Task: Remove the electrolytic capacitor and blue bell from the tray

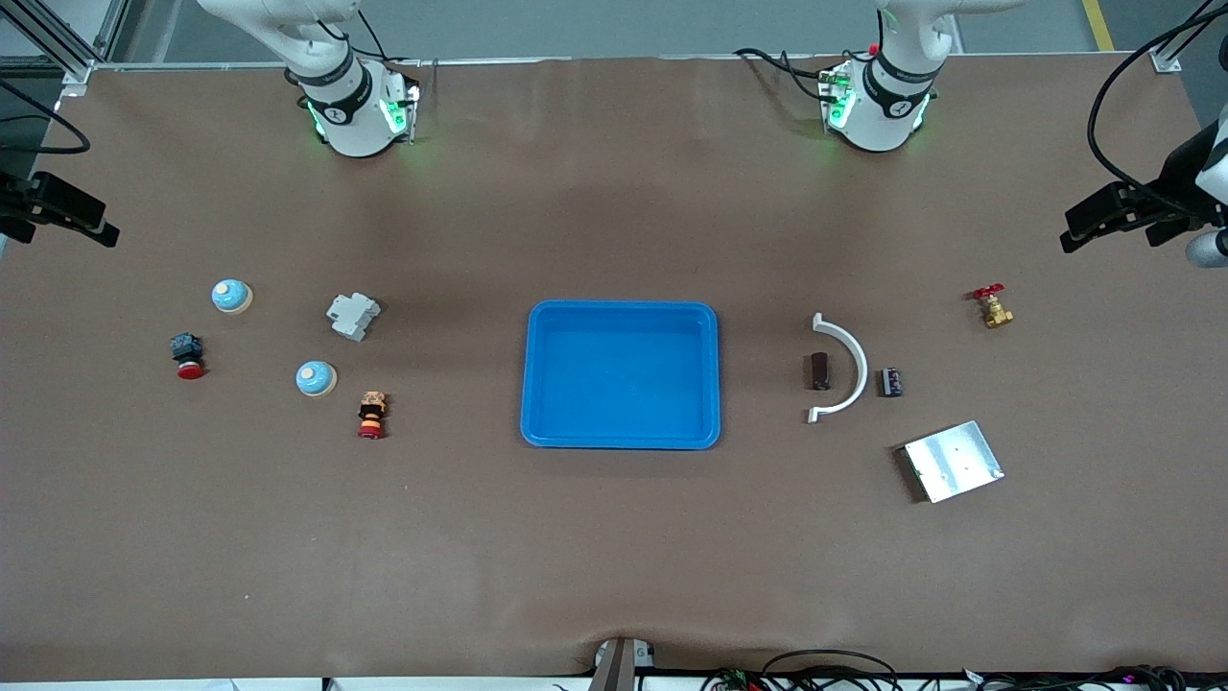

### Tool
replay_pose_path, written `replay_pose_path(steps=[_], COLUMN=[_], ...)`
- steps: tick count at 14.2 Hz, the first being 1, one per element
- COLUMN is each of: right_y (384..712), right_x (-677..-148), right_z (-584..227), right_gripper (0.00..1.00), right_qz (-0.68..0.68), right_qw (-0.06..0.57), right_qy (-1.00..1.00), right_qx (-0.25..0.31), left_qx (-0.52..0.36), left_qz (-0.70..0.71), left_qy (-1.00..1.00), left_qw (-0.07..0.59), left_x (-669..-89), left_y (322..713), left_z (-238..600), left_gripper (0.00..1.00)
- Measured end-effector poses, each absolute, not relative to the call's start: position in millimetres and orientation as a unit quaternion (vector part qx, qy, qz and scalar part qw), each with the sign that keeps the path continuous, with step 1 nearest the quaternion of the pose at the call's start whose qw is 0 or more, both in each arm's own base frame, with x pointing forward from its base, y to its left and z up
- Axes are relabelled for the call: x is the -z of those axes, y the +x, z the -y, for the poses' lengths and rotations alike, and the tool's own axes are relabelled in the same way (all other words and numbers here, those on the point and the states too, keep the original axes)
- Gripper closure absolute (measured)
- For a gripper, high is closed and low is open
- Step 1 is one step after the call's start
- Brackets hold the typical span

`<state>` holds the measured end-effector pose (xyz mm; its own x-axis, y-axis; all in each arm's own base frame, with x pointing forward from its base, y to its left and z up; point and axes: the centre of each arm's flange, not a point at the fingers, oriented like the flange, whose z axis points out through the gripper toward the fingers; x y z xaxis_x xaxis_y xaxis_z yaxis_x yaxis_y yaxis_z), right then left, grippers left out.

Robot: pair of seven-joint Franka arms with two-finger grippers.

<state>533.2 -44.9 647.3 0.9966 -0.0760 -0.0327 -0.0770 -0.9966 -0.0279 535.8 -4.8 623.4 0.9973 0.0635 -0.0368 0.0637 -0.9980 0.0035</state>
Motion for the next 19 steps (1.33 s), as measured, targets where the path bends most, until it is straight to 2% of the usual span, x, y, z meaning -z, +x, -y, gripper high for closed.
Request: replay_pose_path(steps=[19], right_y=[532.3], right_x=[-653.1], right_z=[44.3], right_gripper=[0.00], right_qz=[-0.038], right_qw=[0.013], right_qy=[-0.999], right_qx=[0.000], left_qx=[0.032], left_qz=[-0.037], left_qy=[0.999], left_qw=[0.002], left_x=[-614.9], left_y=[539.4], left_z=[0.6], left_gripper=[0.00])
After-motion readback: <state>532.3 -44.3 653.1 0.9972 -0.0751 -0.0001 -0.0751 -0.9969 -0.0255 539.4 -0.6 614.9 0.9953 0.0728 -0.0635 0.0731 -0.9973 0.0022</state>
